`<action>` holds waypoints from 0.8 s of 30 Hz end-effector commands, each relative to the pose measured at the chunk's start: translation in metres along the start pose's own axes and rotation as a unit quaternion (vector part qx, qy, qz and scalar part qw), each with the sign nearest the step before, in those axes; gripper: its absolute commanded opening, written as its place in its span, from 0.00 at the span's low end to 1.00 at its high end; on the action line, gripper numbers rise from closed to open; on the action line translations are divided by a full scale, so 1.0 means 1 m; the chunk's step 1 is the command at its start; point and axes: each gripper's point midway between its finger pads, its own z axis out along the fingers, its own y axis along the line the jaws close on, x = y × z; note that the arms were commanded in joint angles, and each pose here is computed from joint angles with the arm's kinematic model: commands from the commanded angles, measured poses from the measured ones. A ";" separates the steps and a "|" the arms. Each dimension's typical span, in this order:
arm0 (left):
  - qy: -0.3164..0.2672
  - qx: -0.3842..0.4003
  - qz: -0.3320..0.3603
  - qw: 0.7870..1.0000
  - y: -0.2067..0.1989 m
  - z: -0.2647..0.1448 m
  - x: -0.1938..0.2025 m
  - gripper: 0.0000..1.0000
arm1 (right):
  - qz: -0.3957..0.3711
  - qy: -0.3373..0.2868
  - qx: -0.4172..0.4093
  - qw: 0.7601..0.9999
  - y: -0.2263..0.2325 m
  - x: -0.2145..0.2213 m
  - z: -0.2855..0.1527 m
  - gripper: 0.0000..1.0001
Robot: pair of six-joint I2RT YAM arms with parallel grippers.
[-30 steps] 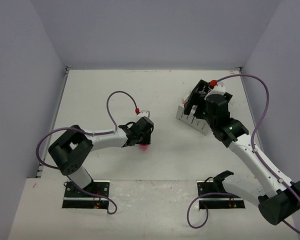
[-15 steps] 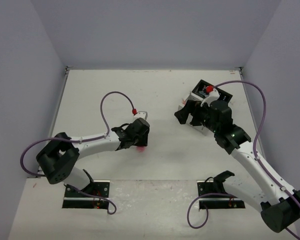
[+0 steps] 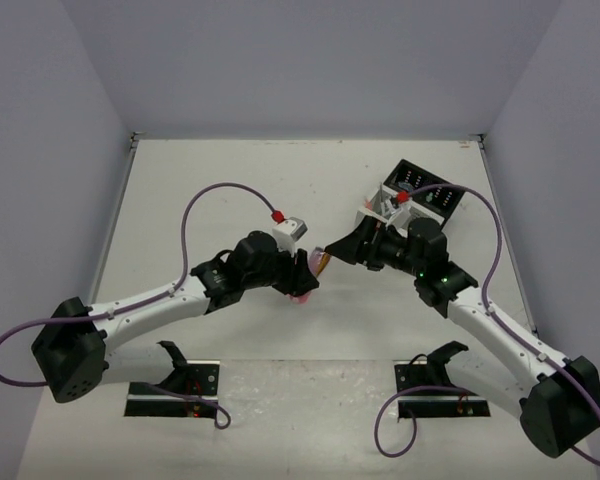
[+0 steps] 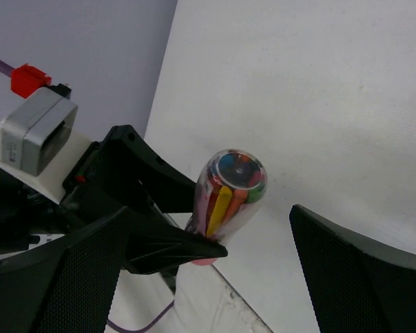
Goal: Sort the stationery into containers
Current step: Pick up the stationery from the center of the board, then place the stationery in the storage box.
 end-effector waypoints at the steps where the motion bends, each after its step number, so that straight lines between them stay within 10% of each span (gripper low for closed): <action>1: -0.049 0.122 0.041 0.990 -0.048 -0.016 -0.024 0.00 | 0.052 0.013 -0.066 0.996 0.026 0.007 0.006 0.99; 9: -0.053 0.147 0.040 0.987 -0.058 -0.017 -0.026 0.00 | 0.064 0.063 -0.088 0.992 0.040 0.034 0.026 0.96; 14: -0.053 0.125 0.039 0.990 -0.049 -0.014 -0.024 0.00 | 0.078 0.065 -0.115 0.988 0.043 0.039 0.024 0.53; 17: -0.054 0.110 0.037 0.992 -0.044 -0.012 -0.026 0.00 | 0.079 0.065 -0.119 0.988 0.044 0.040 0.023 0.00; 22: -0.058 0.079 0.033 0.995 -0.036 -0.011 -0.032 0.00 | 0.080 0.055 -0.123 0.988 0.047 0.037 0.018 0.00; 24: -0.063 0.068 0.032 0.995 -0.033 -0.013 -0.035 0.20 | 0.084 0.034 -0.127 0.988 0.049 0.031 0.013 0.00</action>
